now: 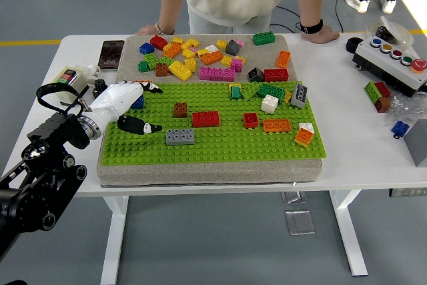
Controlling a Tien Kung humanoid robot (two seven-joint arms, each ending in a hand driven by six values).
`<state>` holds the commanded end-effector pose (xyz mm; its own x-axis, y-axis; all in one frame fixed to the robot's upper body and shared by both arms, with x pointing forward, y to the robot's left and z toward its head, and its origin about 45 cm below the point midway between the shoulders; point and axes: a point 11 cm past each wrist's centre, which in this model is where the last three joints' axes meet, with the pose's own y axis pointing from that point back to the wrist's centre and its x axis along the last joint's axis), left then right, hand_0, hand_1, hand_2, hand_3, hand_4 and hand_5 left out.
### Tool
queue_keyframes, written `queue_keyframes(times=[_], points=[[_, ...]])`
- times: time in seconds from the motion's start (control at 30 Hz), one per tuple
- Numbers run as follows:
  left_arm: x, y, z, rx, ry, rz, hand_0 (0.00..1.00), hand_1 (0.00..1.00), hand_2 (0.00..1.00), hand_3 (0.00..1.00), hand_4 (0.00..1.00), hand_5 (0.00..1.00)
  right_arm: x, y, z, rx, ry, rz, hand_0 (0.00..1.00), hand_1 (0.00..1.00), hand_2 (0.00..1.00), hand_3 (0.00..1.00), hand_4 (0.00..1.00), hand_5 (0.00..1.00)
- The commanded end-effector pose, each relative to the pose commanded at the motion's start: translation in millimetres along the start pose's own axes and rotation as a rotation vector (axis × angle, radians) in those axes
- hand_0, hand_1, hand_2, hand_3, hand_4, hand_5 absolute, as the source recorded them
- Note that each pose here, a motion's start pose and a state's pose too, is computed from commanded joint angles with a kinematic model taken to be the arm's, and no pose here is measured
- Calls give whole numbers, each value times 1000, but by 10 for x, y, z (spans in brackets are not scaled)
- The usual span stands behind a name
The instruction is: Pick up the brick,pile it on top of brick,press brick,pick up the brick,pile it on top of brick,press brick
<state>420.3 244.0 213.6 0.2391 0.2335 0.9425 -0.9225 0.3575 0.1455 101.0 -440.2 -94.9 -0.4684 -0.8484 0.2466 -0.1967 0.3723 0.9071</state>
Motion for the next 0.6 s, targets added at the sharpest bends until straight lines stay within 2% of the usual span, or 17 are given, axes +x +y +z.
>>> queue_keyframes(times=[0.07,0.1,0.27,0.3,0.47,0.5,0.6], points=[[0,61,77,-26,-12,-16,875,804,798,690,906,300,1,0,1,0,-1,0,756,688,733,740,998,638],[-15,99,110,-38,-18,-31,891,813,805,630,992,520,3,0,2,0,-2,0,756,687,733,740,998,638],[-83,200,241,-84,-37,-87,891,813,805,630,992,520,9,0,14,-2,-3,-1,756,687,733,740,998,638],[-111,208,249,-87,-36,-103,951,867,856,620,998,637,8,0,14,-2,-3,-1,756,687,733,740,998,639],[-267,220,256,-92,-30,-172,951,867,856,620,998,637,1,0,-4,1,-4,-2,756,687,733,740,998,639],[-274,220,256,-92,-30,-175,987,910,891,629,998,704,1,0,-4,1,-4,-2,756,688,733,740,998,639],[-314,204,262,-92,-25,-188,987,910,891,629,998,704,2,0,-3,-1,-5,-3,756,688,733,740,998,639]])
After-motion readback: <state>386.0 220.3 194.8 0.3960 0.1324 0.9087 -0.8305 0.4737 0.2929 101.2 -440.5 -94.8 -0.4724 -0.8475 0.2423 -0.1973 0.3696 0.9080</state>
